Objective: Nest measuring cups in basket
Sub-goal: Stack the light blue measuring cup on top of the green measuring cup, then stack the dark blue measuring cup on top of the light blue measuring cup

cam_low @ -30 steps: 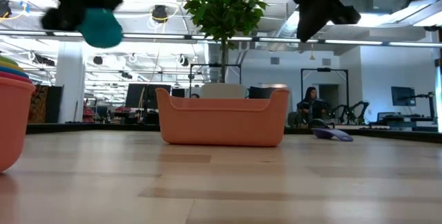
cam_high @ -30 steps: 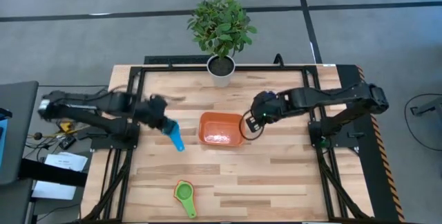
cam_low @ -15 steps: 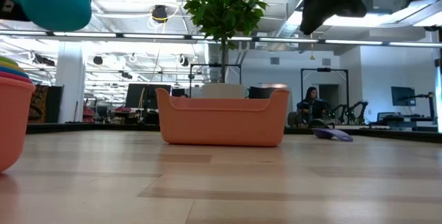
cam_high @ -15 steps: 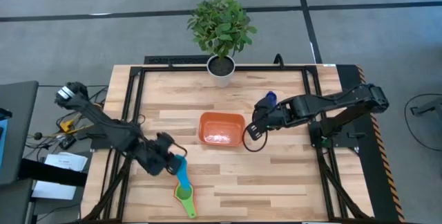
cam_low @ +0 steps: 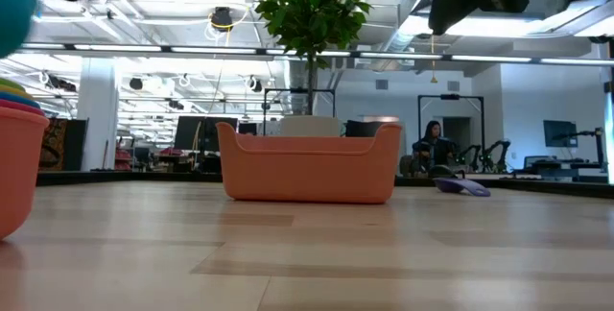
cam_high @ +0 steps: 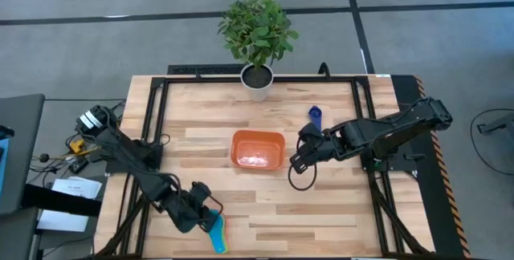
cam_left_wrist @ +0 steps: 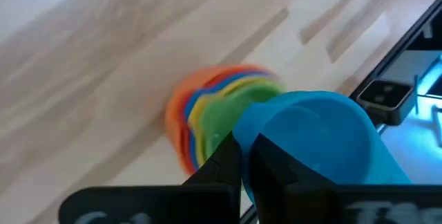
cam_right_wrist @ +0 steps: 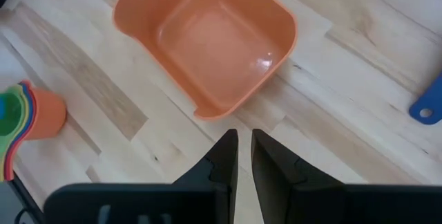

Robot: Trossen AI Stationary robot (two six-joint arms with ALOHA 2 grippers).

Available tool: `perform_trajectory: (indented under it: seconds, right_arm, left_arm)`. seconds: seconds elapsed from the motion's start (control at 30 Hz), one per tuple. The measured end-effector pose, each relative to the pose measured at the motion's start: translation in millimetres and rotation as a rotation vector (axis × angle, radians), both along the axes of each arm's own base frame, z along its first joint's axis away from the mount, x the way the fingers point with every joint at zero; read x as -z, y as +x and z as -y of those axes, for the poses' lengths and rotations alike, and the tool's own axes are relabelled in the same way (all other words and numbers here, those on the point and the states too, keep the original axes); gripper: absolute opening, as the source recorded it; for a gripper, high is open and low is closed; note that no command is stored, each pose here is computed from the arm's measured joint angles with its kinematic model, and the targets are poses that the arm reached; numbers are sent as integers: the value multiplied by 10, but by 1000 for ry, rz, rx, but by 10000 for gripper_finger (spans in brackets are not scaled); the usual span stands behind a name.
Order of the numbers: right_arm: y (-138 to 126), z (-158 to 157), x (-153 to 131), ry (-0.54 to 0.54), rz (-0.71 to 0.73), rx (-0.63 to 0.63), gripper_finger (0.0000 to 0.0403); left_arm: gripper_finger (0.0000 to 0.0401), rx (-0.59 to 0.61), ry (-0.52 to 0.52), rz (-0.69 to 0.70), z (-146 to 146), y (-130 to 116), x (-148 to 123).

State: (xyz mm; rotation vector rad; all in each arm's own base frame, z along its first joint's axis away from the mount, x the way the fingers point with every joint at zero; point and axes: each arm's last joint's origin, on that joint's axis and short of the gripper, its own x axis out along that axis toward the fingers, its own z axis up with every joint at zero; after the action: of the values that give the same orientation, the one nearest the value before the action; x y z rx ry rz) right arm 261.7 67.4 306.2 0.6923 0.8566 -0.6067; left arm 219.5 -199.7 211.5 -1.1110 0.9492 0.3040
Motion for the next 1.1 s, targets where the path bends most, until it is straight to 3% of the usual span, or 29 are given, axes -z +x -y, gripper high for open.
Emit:
perform_trajectory:
  seconds: [0.47, 0.87, 1.1]
  right_arm:
    - [-7, -27, -2, 4, 16, 35, 68]
    - [-7, -27, -3, 5, 17, 37, 68]
    - [-7, -26, -3, 1, 16, 32, 68]
  left_arm:
    - [3, -34, -31, -41, 60, -86, 17]
    - [65, -42, -20, -56, 48, -97, 27]
    - [82, 9, 16, -53, 27, -86, 32]
